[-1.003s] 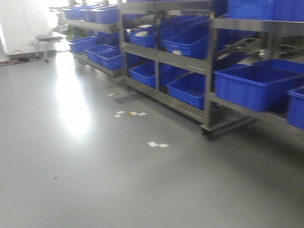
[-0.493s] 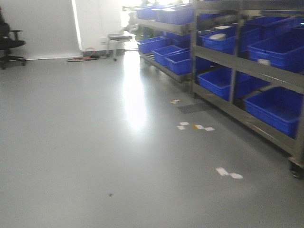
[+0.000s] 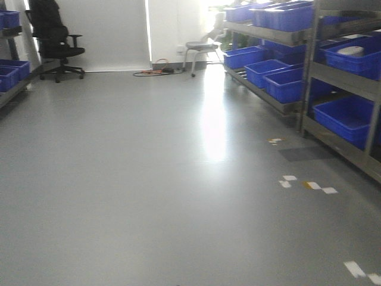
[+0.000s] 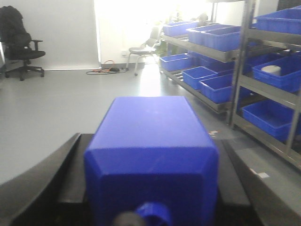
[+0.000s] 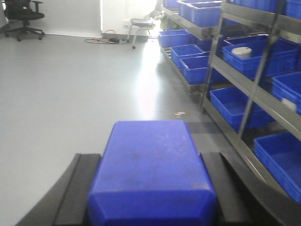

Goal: Pick and sort blue part to right shelf
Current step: 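Turn and drive the base up to the shelf of blue bins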

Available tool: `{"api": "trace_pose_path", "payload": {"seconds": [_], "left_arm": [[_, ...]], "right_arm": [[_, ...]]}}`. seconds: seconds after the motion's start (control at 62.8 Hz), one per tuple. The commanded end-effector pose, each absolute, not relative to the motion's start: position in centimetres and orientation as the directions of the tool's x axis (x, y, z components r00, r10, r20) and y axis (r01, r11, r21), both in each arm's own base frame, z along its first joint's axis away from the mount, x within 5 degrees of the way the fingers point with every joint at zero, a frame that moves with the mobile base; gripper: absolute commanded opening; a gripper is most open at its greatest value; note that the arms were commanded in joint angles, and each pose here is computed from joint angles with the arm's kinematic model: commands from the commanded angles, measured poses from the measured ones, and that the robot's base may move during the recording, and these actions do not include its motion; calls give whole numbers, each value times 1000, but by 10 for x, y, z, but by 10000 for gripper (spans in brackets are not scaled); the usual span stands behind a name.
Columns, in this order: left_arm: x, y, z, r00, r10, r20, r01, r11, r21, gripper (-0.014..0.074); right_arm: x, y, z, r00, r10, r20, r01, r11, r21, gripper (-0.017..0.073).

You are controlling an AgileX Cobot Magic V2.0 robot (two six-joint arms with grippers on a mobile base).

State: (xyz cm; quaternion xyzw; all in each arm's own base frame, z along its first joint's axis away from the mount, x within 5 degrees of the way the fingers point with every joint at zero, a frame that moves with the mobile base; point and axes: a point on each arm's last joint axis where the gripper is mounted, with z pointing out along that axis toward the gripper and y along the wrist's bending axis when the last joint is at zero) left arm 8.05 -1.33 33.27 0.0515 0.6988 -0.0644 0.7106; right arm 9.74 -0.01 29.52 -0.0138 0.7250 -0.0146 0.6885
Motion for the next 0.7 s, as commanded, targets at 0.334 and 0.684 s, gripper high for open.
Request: {"api": "trace_pose_path", "payload": {"seconds": [0.334, 0.684], "left_arm": [[80, -14, 350, 125, -39, -991, 169, 985, -18, 293], [80, -14, 350, 125, -39, -991, 169, 985, -18, 293]], "right_arm": [[97, 1, 313, 63, -57, -996, -4, 998, -58, 387], [97, 1, 313, 63, -57, -996, -4, 998, -58, 387]]}}
